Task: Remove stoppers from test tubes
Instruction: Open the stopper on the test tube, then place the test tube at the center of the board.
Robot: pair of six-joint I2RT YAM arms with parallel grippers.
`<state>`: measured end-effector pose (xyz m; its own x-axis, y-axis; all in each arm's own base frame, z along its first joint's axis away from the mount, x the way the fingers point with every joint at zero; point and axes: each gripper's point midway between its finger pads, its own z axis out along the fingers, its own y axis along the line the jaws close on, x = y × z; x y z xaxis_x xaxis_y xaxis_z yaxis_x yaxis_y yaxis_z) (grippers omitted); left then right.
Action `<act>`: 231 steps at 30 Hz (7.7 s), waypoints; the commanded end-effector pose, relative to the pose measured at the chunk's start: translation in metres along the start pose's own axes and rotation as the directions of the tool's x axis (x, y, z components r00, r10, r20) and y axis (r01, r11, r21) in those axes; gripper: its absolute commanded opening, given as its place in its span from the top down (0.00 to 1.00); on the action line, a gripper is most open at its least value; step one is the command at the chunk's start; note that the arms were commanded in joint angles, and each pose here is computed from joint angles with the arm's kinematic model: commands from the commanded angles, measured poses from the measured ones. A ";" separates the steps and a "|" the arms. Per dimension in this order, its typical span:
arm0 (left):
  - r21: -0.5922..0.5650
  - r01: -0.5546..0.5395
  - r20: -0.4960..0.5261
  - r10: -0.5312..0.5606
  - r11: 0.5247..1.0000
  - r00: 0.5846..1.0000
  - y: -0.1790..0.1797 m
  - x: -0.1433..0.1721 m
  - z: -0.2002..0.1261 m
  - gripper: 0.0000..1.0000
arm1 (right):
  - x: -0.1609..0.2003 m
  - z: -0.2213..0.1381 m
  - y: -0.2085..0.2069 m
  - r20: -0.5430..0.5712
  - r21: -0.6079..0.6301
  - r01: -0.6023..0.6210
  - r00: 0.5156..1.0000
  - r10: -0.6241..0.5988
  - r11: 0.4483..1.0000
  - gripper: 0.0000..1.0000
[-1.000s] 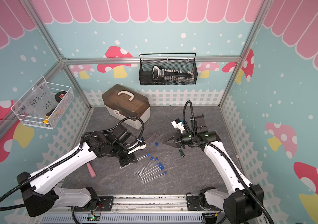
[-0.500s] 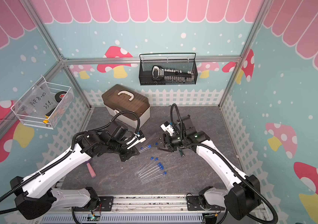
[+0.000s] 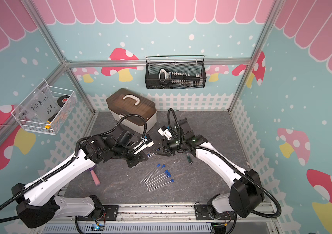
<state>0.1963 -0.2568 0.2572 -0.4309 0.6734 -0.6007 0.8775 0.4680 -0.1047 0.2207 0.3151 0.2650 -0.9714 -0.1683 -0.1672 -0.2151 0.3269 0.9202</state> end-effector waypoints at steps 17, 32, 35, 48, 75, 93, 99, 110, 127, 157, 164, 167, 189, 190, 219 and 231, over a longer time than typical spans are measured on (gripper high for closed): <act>-0.030 -0.008 0.017 0.008 1.000 1.000 0.004 -0.002 -0.002 0.97 | -0.003 0.005 0.016 0.010 -0.048 0.023 1.000 -0.023 0.999 0.96; 0.055 0.121 0.045 -0.124 0.991 0.991 0.003 0.008 0.001 0.59 | -0.004 -0.006 0.040 0.049 -0.106 0.023 0.999 -0.018 0.994 0.99; 0.072 0.127 0.043 -0.130 0.989 0.991 0.001 0.010 0.002 0.70 | -0.003 -0.006 0.040 0.045 -0.108 0.019 0.999 -0.014 0.994 0.99; -0.034 0.064 0.028 -0.063 0.997 0.998 0.014 0.016 -0.004 1.00 | -0.003 -0.012 0.039 0.071 -0.080 0.031 0.997 -0.026 0.996 0.58; -0.213 -0.347 0.019 0.359 0.914 0.933 0.012 0.028 -0.020 1.00 | 0.015 -0.020 0.055 -0.003 -0.084 -0.025 1.000 0.025 0.996 0.63; -0.202 -0.366 -0.009 0.372 0.908 0.928 0.009 0.036 -0.018 1.00 | 0.014 -0.011 0.053 -0.034 -0.079 -0.029 0.999 0.026 0.996 0.78; -0.207 -0.365 -0.012 0.370 0.908 0.929 0.011 0.036 -0.018 1.00 | 0.013 -0.009 0.053 -0.036 -0.077 -0.025 0.999 0.022 0.997 0.78; -0.212 -0.368 -0.047 0.367 0.905 0.929 0.015 0.043 -0.012 1.00 | 0.016 -0.009 0.053 -0.051 -0.085 -0.028 0.998 0.024 0.996 0.76; -0.219 -0.374 -0.069 0.368 0.901 0.927 0.018 0.046 -0.010 1.00 | 0.020 -0.008 0.049 -0.065 -0.085 -0.040 0.997 0.035 0.996 0.80; -0.219 -0.375 -0.087 0.365 0.901 0.927 0.020 0.047 -0.007 1.00 | 0.021 -0.004 0.043 -0.082 -0.084 -0.048 0.996 0.041 0.995 0.82; -0.218 -0.370 -0.097 0.357 0.903 0.929 0.021 0.049 -0.006 1.00 | 0.023 -0.004 0.039 -0.084 -0.070 -0.046 0.996 0.040 0.996 0.97; -0.216 -0.370 -0.106 0.355 0.904 0.929 0.021 0.051 -0.005 1.00 | 0.024 -0.006 0.038 -0.078 -0.058 -0.027 0.997 0.023 0.998 1.00; -0.198 -0.327 -0.128 0.306 0.924 0.943 0.025 0.061 -0.001 1.00 | 0.016 -0.055 0.025 0.076 0.202 0.176 0.978 -0.195 0.963 1.00; -0.196 -0.326 -0.129 0.305 0.925 0.944 0.025 0.061 -0.001 1.00 | 0.013 -0.059 0.024 0.093 0.217 0.180 0.975 -0.204 0.959 1.00; -0.225 0.096 -0.178 -0.138 0.970 0.974 0.095 -0.012 0.237 1.00 | 0.010 -0.062 -0.197 0.228 0.503 -0.288 0.954 0.196 0.815 1.00; -0.188 0.110 -0.236 -0.153 0.976 0.960 0.103 -0.001 0.279 0.87 | -0.006 -0.044 -0.240 0.288 0.486 -0.351 0.929 0.233 0.801 1.00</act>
<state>0.3404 -0.3619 0.0251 -0.6041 0.7117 -0.3585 0.7632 0.6461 -0.0034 0.2759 0.1966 0.0715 -0.9868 0.1578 -0.0367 0.1008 0.7756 0.6231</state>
